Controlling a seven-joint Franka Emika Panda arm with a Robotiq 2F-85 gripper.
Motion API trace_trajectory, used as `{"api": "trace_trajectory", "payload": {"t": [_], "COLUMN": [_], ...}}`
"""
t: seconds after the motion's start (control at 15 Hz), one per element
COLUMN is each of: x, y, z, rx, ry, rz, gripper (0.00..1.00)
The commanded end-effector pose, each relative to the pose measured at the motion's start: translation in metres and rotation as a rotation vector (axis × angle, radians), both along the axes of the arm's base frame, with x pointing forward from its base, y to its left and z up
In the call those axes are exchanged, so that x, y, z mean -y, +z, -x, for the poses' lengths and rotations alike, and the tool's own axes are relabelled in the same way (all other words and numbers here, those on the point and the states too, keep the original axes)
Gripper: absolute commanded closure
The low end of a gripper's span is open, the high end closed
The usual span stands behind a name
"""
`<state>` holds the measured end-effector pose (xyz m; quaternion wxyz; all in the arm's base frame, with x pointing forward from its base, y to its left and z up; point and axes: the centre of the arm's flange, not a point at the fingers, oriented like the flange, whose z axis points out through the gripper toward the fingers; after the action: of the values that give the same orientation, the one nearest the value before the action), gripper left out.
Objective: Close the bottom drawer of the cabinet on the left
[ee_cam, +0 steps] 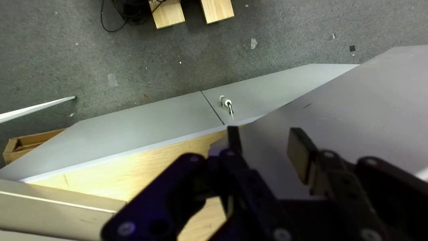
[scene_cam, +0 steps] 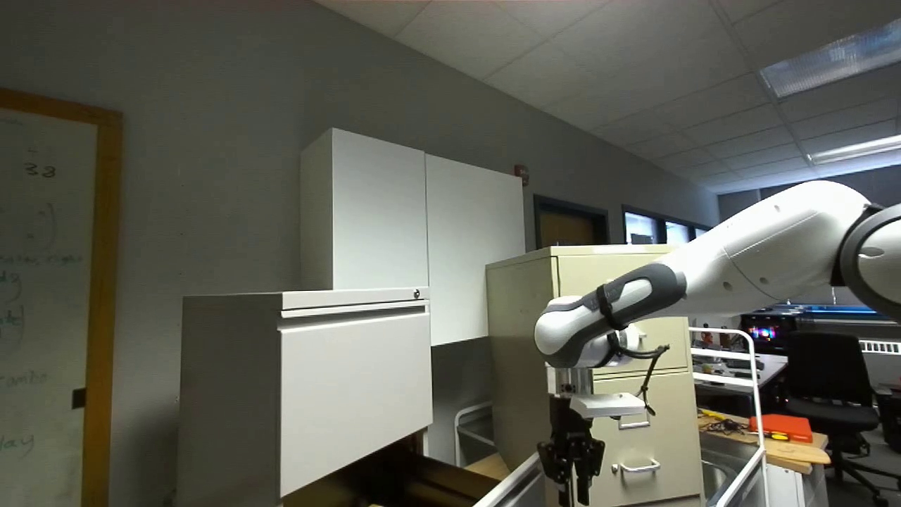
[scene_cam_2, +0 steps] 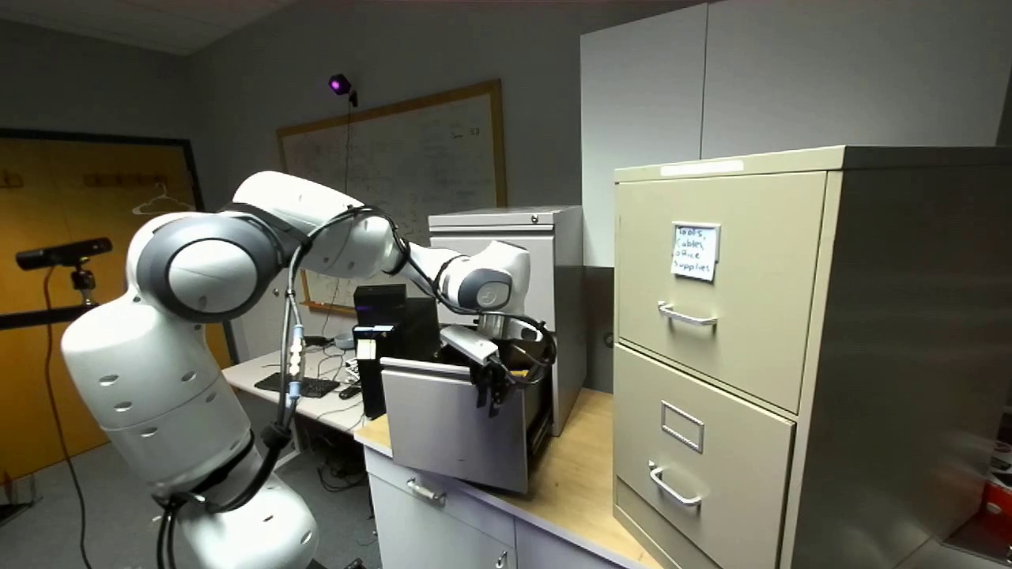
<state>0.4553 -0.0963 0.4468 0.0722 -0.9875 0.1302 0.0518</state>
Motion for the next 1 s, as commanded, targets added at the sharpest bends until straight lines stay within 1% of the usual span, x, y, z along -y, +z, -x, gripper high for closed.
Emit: {"api": "trace_trajectory", "payload": {"t": [0.0, 0.07, 0.13, 0.2, 0.4, 0.67, 0.93], "x": [-0.006, -0.008, -0.01, -0.013, -0.028, -0.055, -0.078], "y": [-0.001, -0.001, 0.0, 0.002, 0.018, 0.048, 0.051], "z": [-0.015, -0.018, -0.022, -0.027, -0.042, -0.062, -0.077], "rx": [-0.002, 0.003, 0.009, 0.019, 0.068, 0.145, 0.155], "ry": [-0.027, -0.03, -0.034, -0.042, -0.054, -0.047, -0.03], "rz": [-0.005, -0.019, -0.034, -0.053, -0.082, -0.068, -0.051], "gripper": [0.88, 0.95, 0.99, 1.0, 0.99, 0.99, 0.99]}}
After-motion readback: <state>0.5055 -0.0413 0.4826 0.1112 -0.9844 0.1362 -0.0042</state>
